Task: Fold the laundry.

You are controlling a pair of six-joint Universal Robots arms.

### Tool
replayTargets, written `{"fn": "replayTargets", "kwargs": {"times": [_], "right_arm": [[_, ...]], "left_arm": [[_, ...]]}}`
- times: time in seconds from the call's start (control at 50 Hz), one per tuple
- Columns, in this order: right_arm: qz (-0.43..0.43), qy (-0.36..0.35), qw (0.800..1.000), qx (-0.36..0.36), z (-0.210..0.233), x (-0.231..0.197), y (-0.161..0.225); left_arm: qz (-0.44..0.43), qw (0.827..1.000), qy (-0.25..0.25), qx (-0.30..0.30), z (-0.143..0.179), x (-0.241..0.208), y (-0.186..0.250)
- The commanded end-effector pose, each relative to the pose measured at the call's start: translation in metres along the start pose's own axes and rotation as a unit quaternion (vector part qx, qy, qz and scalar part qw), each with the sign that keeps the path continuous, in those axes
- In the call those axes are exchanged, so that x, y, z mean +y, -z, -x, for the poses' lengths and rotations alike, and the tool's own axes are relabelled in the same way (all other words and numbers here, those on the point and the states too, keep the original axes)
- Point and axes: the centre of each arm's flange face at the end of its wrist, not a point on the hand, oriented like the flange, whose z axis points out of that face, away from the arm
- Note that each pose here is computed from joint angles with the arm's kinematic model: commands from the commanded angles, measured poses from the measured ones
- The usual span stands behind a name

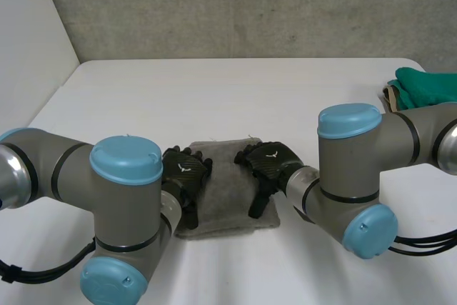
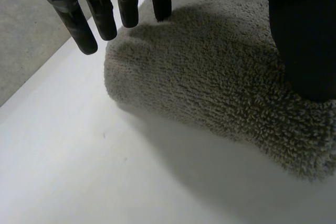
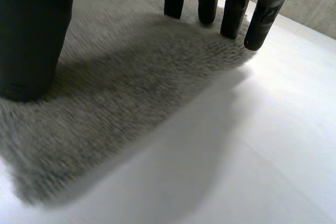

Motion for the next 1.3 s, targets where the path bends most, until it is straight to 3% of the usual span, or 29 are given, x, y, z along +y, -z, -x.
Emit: {"fn": "replayTargets", "kwargs": {"times": [0.02,0.22,0.4,0.54,0.68,0.92,1.3], "right_arm": [[0.009,0.098,0.993,0.058,-0.008,-0.006,0.005],[-0.109,0.108,0.984,0.092,0.001,-0.051,0.051],[-0.127,0.1,0.986,0.036,0.051,-0.014,0.069],[-0.097,0.113,0.989,0.006,0.073,0.022,0.051],[-0.107,0.12,0.987,0.009,0.074,0.03,0.03],[-0.131,0.16,0.978,0.022,0.073,0.027,0.009],[-0.148,0.162,0.975,0.024,0.072,0.02,-0.013]], "left_arm": [[-0.019,1.0,-0.006,0.007,0.0,-0.01,0.003],[-0.164,0.986,0.023,0.017,0.04,-0.087,0.03],[-0.192,0.973,0.062,0.114,0.063,-0.123,0.053],[-0.192,0.969,0.067,0.137,0.068,-0.131,0.057],[-0.192,0.969,0.067,0.138,0.067,-0.131,0.057],[-0.197,0.967,0.064,0.147,0.062,-0.133,0.06],[-0.195,0.965,0.086,0.15,0.062,-0.134,0.061]]}}
